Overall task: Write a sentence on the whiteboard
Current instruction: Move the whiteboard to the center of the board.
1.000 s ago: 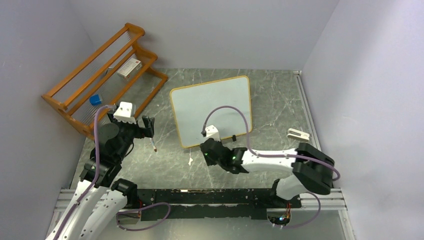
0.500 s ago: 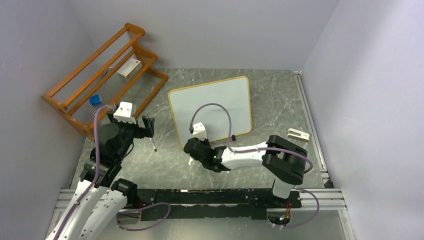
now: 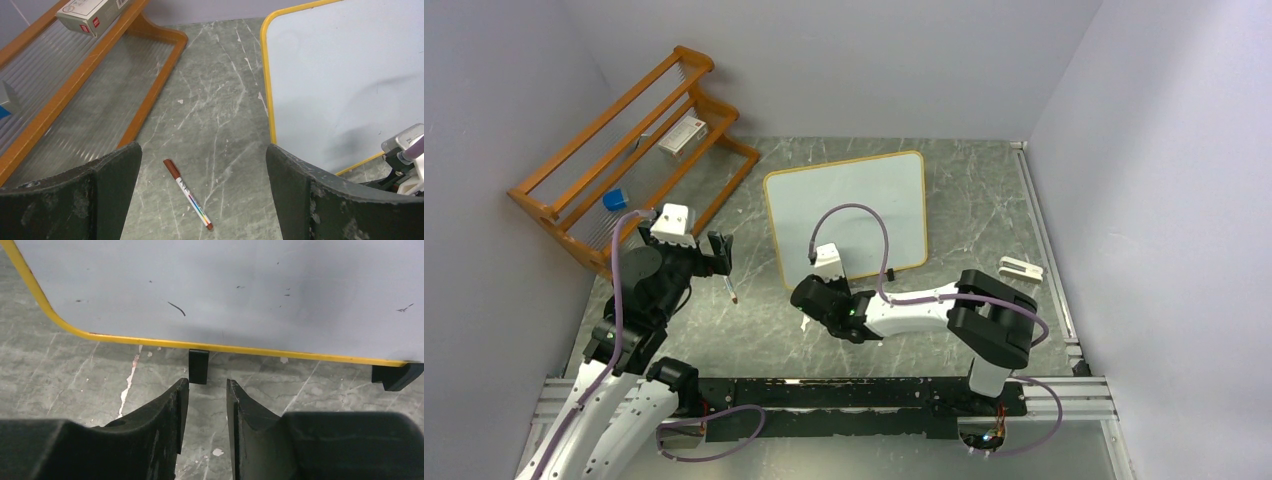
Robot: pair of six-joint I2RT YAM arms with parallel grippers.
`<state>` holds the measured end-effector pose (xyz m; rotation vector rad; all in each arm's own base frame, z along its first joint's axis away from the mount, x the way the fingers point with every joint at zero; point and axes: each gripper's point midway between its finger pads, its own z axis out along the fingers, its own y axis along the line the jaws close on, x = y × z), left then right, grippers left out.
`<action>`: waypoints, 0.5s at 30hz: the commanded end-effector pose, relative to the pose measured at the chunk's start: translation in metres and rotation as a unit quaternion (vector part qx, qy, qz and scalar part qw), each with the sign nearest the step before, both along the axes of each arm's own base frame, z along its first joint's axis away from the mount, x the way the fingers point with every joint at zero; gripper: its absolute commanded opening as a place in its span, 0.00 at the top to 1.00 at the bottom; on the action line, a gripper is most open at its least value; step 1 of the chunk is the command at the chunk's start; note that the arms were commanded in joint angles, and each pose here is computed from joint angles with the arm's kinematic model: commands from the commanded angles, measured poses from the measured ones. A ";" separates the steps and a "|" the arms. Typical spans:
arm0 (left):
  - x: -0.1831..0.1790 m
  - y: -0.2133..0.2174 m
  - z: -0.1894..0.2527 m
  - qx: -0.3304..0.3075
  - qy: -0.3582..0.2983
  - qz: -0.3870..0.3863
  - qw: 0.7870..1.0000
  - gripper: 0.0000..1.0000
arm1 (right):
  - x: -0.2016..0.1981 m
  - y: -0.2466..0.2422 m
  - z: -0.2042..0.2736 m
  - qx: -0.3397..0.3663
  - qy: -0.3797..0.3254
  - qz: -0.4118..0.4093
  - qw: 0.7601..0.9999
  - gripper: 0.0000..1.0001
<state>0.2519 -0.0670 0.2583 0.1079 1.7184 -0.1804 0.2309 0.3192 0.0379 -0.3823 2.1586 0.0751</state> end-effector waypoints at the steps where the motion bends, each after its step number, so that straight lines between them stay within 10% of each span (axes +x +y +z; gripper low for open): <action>1: 0.000 0.003 0.014 -0.008 -0.019 0.005 1.000 0.02 | 0.011 0.002 0.019 0.011 -0.025 -0.022 0.999 0.63; 11: 0.000 0.003 0.013 -0.007 -0.018 0.006 1.000 0.02 | 0.024 0.012 0.002 0.004 -0.031 -0.032 0.999 0.64; 15: 0.000 0.003 0.014 -0.007 -0.018 0.006 1.000 0.02 | 0.028 0.015 0.001 0.003 -0.038 -0.036 0.999 0.79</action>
